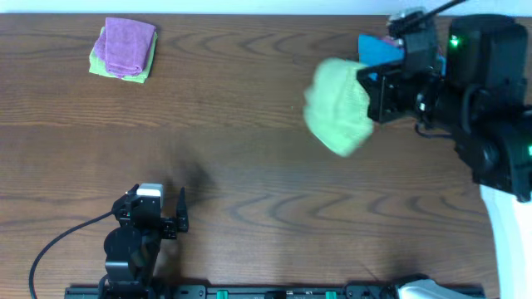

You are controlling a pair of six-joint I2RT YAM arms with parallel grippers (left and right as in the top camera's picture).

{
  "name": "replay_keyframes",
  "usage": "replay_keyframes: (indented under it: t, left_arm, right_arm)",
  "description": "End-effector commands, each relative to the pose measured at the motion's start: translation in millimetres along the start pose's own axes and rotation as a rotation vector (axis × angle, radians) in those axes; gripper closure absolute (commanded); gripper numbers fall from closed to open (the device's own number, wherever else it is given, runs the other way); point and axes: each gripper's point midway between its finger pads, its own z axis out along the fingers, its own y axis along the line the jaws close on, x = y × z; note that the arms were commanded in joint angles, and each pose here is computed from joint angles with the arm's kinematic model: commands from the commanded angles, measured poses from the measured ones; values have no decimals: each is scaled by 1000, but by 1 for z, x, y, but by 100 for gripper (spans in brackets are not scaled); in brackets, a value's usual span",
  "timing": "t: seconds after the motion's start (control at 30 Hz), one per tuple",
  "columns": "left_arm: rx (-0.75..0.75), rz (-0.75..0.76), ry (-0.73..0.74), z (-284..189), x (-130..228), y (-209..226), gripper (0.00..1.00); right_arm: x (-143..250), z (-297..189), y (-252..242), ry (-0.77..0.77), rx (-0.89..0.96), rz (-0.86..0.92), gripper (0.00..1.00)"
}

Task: Fold the cloth
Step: 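Lift the green cloth with the right gripper and drag it toward center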

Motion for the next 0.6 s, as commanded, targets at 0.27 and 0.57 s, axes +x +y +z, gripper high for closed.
replay_keyframes:
  t: [0.27,0.57]
  left_arm:
    - [-3,9,15,3,7,0,5]
    - [-3,9,15,3,7,0,5]
  right_arm:
    - [19,56,64,144,-335,-226,19]
    - [53,93,5,331,-40,-246,7]
